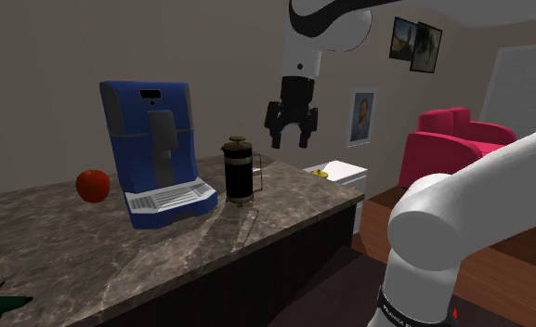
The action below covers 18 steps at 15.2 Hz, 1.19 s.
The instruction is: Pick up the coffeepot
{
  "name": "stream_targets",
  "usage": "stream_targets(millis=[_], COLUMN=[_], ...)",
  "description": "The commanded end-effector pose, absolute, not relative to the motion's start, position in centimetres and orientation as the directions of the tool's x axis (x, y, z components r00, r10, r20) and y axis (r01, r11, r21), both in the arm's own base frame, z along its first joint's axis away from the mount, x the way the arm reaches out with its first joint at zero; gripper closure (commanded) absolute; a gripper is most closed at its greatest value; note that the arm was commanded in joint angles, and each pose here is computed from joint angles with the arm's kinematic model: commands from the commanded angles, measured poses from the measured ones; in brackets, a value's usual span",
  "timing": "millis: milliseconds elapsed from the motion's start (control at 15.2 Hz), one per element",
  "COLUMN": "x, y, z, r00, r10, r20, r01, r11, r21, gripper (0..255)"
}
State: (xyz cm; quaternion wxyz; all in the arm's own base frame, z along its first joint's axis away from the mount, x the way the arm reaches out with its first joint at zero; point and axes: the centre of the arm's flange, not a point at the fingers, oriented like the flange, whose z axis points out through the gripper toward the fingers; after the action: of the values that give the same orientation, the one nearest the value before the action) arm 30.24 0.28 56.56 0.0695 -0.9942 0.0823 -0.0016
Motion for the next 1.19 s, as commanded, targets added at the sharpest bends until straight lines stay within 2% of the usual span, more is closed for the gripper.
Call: stream_targets(millis=[0,1122], x=[30.2,52.0], y=[0.3,-4.3], z=[56.6,57.4], r00=[0.986,0.981], r10=[-0.164,-0.192], r20=[-0.008,-0.003], r01=[-0.163,-0.192], r11=[-0.977,-0.979], r21=[-0.138,-0.062], gripper=[0,0])
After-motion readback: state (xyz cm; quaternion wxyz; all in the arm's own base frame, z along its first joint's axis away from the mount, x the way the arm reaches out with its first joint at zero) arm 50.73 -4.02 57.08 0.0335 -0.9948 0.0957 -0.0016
